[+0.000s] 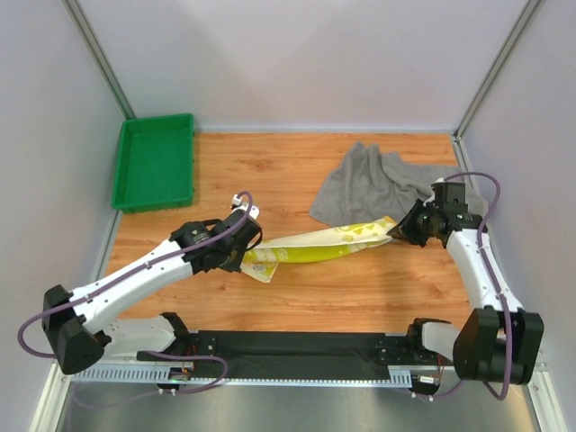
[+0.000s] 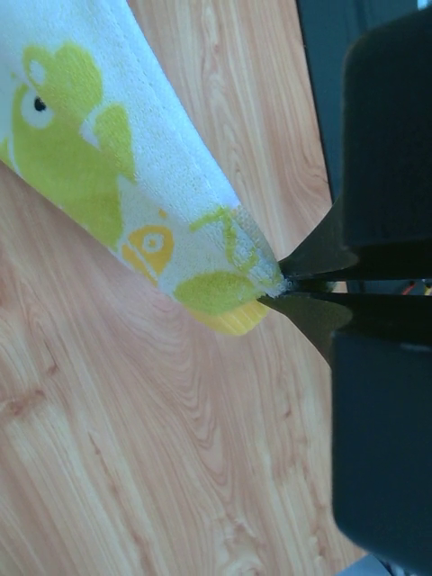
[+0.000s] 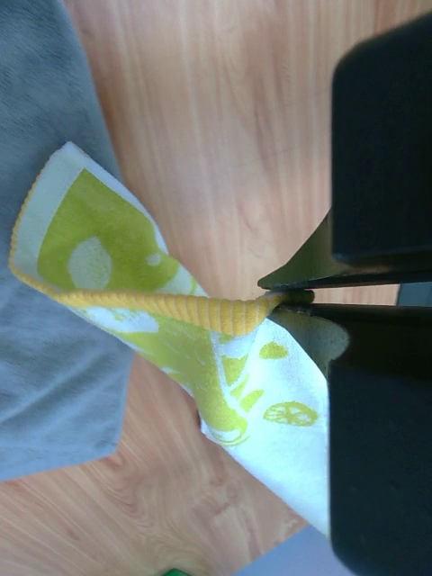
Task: Roll the towels
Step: Flatten the towel, then fold the towel
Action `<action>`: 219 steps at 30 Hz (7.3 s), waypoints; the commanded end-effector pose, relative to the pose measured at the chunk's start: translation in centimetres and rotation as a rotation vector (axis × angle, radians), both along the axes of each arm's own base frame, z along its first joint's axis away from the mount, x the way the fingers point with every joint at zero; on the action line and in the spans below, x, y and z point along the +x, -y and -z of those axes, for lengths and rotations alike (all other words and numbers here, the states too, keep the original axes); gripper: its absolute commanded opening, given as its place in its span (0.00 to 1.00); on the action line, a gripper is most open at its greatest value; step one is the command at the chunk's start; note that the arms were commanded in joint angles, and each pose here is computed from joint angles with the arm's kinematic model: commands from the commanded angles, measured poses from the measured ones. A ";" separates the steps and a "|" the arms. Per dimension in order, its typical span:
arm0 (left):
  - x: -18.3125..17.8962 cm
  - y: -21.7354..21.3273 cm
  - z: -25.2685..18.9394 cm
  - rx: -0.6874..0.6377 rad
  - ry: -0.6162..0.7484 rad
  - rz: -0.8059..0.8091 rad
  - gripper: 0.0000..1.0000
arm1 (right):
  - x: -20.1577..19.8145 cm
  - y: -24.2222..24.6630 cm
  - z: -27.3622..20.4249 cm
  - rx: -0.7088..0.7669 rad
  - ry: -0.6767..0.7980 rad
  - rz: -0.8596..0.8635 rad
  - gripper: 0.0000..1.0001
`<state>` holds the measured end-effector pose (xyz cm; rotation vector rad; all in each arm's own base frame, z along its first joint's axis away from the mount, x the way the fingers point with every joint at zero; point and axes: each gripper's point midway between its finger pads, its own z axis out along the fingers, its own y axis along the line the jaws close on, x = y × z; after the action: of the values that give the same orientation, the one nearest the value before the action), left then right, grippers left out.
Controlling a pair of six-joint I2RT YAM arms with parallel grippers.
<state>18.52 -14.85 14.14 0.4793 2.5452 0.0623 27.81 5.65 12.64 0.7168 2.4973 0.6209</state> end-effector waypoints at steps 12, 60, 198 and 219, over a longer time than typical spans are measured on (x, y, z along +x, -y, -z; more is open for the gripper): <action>-7.4 -4.9 -6.4 -0.192 -0.028 0.027 0.00 | -14.3 -1.3 -9.1 -0.013 0.136 0.000 0.00; 12.9 -5.7 1.3 -0.114 -0.259 -0.286 0.73 | 8.0 0.6 3.4 -0.102 -0.249 -0.025 1.00; -10.7 -8.1 2.1 -0.429 -0.228 -0.635 0.00 | -18.7 -2.5 2.1 -0.059 -0.210 0.032 0.00; -3.7 -7.1 1.1 -0.277 -0.239 -0.569 0.00 | -8.7 -4.0 0.5 -0.170 -0.171 -0.062 0.00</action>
<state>12.82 -7.62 12.18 -0.4283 2.8251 -0.1321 16.28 9.42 10.81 0.7444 2.7713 0.3660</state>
